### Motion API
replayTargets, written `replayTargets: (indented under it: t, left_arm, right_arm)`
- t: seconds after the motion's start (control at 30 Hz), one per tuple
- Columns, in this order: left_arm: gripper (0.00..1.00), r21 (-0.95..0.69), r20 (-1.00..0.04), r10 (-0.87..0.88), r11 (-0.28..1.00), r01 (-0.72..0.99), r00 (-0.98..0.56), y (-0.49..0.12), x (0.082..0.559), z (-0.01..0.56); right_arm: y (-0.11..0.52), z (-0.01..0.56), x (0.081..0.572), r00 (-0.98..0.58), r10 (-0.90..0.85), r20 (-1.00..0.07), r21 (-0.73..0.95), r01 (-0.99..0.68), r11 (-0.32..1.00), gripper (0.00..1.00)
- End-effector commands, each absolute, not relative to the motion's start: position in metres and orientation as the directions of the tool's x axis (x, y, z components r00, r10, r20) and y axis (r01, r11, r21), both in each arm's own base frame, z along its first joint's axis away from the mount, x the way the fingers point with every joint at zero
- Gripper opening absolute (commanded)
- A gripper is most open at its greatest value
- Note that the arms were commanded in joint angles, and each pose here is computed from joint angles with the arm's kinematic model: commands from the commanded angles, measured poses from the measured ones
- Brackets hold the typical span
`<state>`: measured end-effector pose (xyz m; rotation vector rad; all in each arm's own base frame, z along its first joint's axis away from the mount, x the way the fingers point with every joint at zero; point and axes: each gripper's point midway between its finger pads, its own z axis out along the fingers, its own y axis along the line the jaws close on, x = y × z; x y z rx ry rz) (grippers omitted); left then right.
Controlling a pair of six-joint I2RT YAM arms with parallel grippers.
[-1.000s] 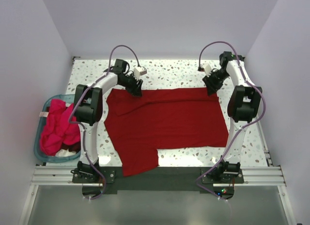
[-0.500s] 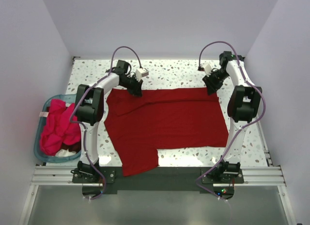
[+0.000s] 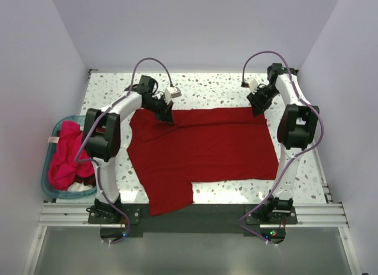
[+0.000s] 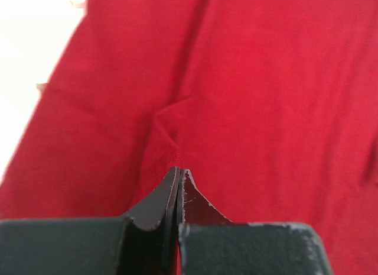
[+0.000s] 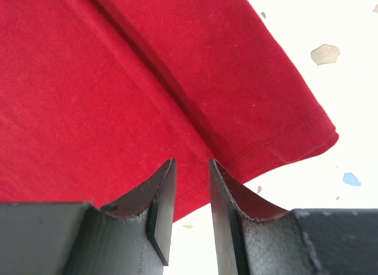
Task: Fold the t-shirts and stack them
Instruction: Fold the tshirt
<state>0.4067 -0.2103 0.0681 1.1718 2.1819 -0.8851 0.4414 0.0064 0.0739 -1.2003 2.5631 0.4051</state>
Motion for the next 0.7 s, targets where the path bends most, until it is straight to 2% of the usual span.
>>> replayTargets:
  t: [0.0,0.23,0.33,0.37,0.47,0.6,0.67]
  left_arm:
    - [0.00,-0.343,-0.707,0.527,0.326,0.881,-0.471,-0.230,0.367,0.090]
    - [0.00,-0.385,-0.670,0.570,0.282,0.879,-0.476,-0.259,0.312,0.078]
    - [0.23,-0.392,-0.656,0.592,0.263,0.881,-0.468,-0.262,0.297,0.079]
    - [0.35,-0.393,-0.657,0.590,0.262,0.881,-0.469,-0.261,0.296,0.081]
    - [0.43,-0.364,-0.698,0.542,0.295,0.883,-0.468,-0.246,0.311,0.105]
    - [0.47,-0.354,-0.741,0.445,0.379,0.855,-0.503,-0.198,0.333,0.137]
    - [0.47,-0.333,-0.708,0.455,0.460,0.823,-0.540,-0.163,0.338,0.131]
  right_arm:
    - [0.004,0.075,0.443,-0.620,-0.692,-0.369,0.118,-0.770,0.627,0.32]
    - [0.003,0.076,0.444,-0.621,-0.691,-0.370,0.113,-0.769,0.630,0.33]
    - [0.003,0.076,0.446,-0.621,-0.691,-0.370,0.111,-0.768,0.631,0.33]
    - [0.004,0.077,0.446,-0.619,-0.693,-0.371,0.109,-0.770,0.629,0.34]
    - [0.017,0.084,0.443,-0.604,-0.694,-0.392,0.125,-0.782,0.610,0.36]
    - [0.050,0.107,0.436,-0.573,-0.672,-0.469,0.128,-0.797,0.591,0.41]
    - [0.090,0.111,0.431,-0.557,-0.661,-0.502,0.163,-0.812,0.561,0.42]
